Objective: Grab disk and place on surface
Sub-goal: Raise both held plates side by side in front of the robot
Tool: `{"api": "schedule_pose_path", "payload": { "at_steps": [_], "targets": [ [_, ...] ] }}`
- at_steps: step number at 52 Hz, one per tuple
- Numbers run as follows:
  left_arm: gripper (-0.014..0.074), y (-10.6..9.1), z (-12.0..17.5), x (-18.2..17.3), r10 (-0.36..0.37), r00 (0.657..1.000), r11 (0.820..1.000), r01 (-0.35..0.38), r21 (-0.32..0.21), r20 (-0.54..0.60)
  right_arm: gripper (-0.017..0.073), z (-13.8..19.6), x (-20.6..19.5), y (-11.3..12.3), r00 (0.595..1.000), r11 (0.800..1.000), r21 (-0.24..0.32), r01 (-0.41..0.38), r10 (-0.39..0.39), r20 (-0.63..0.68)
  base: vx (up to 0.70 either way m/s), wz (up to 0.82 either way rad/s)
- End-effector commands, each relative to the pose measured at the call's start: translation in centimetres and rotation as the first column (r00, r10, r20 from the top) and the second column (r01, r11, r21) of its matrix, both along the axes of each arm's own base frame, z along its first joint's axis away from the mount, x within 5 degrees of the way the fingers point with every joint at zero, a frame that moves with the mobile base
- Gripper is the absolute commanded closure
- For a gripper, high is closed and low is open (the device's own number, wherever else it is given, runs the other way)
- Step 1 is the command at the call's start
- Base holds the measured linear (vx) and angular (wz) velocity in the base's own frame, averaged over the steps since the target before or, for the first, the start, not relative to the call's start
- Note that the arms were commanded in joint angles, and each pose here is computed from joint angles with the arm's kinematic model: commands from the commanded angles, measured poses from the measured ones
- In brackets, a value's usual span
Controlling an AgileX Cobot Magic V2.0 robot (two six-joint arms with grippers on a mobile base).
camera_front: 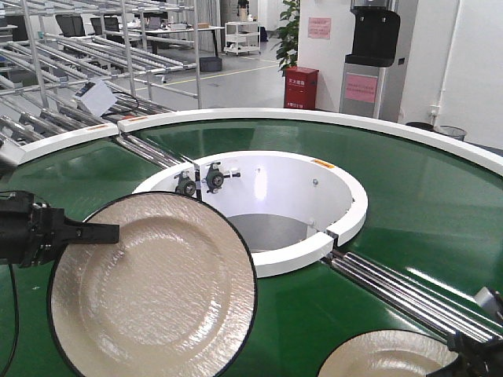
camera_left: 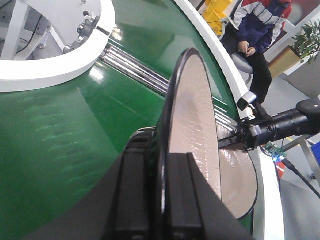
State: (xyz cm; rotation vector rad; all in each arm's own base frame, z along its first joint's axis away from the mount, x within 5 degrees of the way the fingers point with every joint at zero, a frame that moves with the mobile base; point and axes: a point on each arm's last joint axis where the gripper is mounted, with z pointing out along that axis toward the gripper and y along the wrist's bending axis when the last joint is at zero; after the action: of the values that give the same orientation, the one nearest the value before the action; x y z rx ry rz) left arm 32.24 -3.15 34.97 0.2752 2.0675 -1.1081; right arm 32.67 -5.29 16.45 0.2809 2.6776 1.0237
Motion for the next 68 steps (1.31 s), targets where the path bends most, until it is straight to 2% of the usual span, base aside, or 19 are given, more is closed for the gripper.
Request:
{"api": "schedule_pose_path", "payload": {
  "at_steps": [1,9,16,25,30,32,35,43,57,68],
  "targets": [
    [0.06,-0.5,3.4,-0.8,0.025,0.997,0.991,-0.014,-0.135,0.077,0.0573,2.8,-0.2,0.6,0.998,0.998,0.067,-0.012,0.007,0.069,0.0,0.0],
    [0.06,-0.5,3.4,-0.8,0.028,0.998,0.989,-0.019,-0.146,0.062,0.0571,6.7,-0.5,1.2,0.984,0.978,0.205,0.036,-0.07,0.164,0.0,0.0],
    [0.06,-0.3,3.4,-0.6,0.059,0.998,0.982,-0.056,-0.178,0.01,0.0569,10.8,-1.3,1.9,0.949,0.963,0.263,0.053,-0.131,0.288,0.0,0.0],
    [0.06,1.1,3.6,-0.5,0.129,0.99,0.961,-0.139,-0.24,-0.059,0.0568,14.8,-3.0,2.7,0.906,0.953,0.297,0.062,-0.178,0.384,0.0,0.0],
    [0.0599,2.0,3.9,-0.5,0.149,0.981,0.935,-0.18,-0.306,-0.12,0.0568,16.4,-4.0,3.0,0.889,0.953,0.294,0.066,-0.19,0.416,0.0,0.0],
    [0.06,2.4,4.0,-0.6,0.147,0.976,0.92,-0.194,-0.341,-0.16,0.0568,17.0,-4.4,3.2,0.884,0.952,0.299,0.072,-0.199,0.423,0.0,0.0],
    [0.06,2.6,4.0,-0.8,0.132,0.972,0.908,-0.198,-0.369,-0.197,0.0568,17.8,-5.0,3.3,0.874,0.951,0.299,0.079,-0.211,0.438,0.0,0.0],
    [0.06,2.2,4.5,-1.6,0.079,0.98,0.916,-0.144,-0.374,-0.185,0.0568,19.6,-6.3,3.9,0.855,0.944,0.319,0.084,-0.233,0.464,0.0,0.0],
    [0.0598,1.6,7.1,-4.1,0.094,0.991,0.926,-0.122,-0.358,-0.093,0.0568,20.9,-7.5,4.3,0.839,0.943,0.323,0.08,-0.239,0.488,0.0,0.0],
    [0.0598,1.3,6.8,-4.5,0.091,0.987,0.942,-0.128,-0.311,-0.129,0.0568,20.9,-7.6,4.4,0.841,0.942,0.325,0.08,-0.239,0.485,0.0,0.0]
  ]
}}
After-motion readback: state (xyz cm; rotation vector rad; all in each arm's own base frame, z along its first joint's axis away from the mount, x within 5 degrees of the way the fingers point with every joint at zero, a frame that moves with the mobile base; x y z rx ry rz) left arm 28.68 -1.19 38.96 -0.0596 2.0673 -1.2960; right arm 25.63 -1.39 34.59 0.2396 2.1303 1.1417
